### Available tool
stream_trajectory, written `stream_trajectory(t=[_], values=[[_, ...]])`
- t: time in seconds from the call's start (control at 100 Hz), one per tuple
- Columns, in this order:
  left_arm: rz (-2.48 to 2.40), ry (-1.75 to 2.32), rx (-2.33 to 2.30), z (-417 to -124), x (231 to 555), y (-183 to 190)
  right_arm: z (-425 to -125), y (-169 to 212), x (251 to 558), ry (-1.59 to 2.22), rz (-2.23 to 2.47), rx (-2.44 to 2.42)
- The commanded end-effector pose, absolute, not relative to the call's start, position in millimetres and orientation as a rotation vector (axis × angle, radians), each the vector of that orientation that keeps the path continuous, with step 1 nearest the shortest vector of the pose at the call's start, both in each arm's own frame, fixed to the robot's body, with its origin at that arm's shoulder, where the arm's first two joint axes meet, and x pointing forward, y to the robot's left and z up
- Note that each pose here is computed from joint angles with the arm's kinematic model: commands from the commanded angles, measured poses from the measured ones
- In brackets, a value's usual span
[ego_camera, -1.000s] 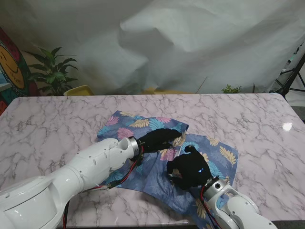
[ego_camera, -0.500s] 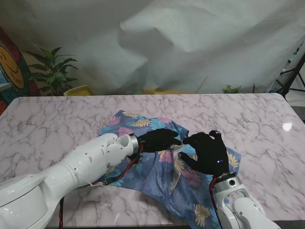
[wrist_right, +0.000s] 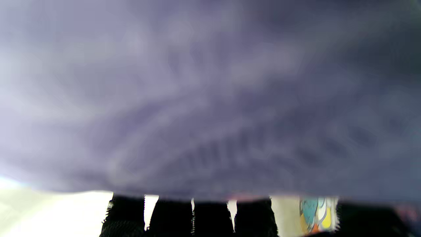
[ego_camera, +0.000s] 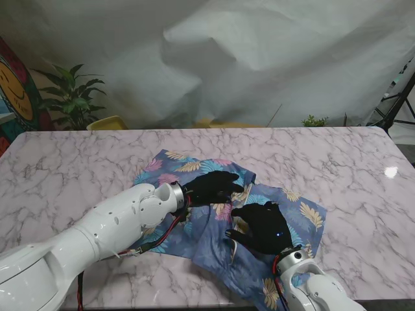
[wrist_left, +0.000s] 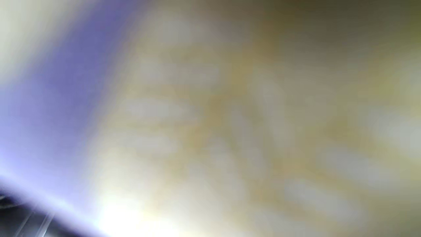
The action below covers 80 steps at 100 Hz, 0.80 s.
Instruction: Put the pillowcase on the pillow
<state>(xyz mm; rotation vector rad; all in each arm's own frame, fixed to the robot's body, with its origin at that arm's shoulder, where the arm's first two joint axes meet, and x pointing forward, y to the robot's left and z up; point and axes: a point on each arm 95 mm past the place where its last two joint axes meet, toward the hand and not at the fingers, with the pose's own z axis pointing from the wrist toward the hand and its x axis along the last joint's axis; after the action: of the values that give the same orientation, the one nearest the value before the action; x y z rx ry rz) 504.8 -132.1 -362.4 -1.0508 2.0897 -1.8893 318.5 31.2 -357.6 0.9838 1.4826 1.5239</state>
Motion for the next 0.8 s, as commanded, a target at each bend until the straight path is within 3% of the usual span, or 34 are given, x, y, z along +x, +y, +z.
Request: stream_trajectory(t=[0.0,0.5,0.79], values=[[-1.894,2.087,-1.065,-363.2,501.8,-129.7,-360.5,37.8,314.7,1.486,1.489,0.988],[-1.931,1.879,-1.055,-327.7,479.5,-105.4,-378.4,52.1,322.8,1.603,1.132,0.817],[-1.832,1.743,-1.18,-329.2,477.4,-74.9,-340.4,38.7,333.6,1.355,1.328,0.873]])
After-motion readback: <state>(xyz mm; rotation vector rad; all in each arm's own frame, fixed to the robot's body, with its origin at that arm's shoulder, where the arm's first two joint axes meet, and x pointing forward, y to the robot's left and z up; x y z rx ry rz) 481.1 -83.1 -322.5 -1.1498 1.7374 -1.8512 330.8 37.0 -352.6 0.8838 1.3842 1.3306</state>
